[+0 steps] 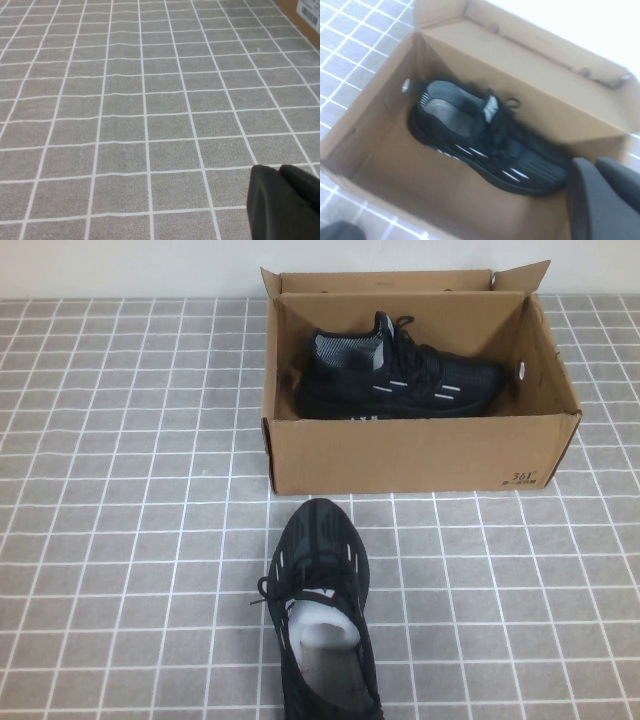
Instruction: Put shoes into padded shoe box
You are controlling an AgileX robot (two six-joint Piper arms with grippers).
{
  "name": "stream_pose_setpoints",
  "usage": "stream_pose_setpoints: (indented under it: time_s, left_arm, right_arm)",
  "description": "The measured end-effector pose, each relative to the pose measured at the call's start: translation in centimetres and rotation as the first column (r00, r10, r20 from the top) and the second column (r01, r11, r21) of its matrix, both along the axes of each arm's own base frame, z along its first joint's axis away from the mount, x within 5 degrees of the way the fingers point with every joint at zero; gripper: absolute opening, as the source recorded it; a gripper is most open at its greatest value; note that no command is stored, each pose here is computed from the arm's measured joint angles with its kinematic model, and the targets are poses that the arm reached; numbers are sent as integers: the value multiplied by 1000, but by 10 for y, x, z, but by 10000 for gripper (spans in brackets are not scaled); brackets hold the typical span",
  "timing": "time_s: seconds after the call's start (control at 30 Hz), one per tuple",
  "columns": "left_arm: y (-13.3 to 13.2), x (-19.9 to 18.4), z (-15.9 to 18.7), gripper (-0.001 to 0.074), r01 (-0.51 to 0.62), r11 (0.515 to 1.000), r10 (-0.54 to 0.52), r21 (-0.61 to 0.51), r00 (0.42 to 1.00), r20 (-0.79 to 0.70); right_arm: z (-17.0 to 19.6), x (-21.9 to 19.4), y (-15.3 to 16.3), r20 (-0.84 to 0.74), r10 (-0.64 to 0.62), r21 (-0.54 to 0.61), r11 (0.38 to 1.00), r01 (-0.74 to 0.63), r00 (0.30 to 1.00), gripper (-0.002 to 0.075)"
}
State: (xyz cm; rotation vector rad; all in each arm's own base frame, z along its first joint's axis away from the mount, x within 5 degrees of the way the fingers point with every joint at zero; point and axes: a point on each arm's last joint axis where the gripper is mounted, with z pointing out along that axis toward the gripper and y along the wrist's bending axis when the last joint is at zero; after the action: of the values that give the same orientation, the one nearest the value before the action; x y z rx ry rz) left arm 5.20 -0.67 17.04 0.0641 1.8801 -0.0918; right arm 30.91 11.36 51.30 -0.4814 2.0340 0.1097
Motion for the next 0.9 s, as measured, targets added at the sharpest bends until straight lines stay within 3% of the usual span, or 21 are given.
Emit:
stream_pose_setpoints:
  time_s: [0.3, 0.9]
  left_arm:
    - [0, 0, 0, -4, 0, 1000, 0, 0, 1000, 0]
    - [0, 0, 0, -4, 0, 1000, 0, 0, 1000, 0]
  right_arm:
    - [24, -77, -36, -5, -89, 15, 996, 89, 996, -2]
    - [-84, -203, -73, -101, -40, 113, 992, 52, 994, -3]
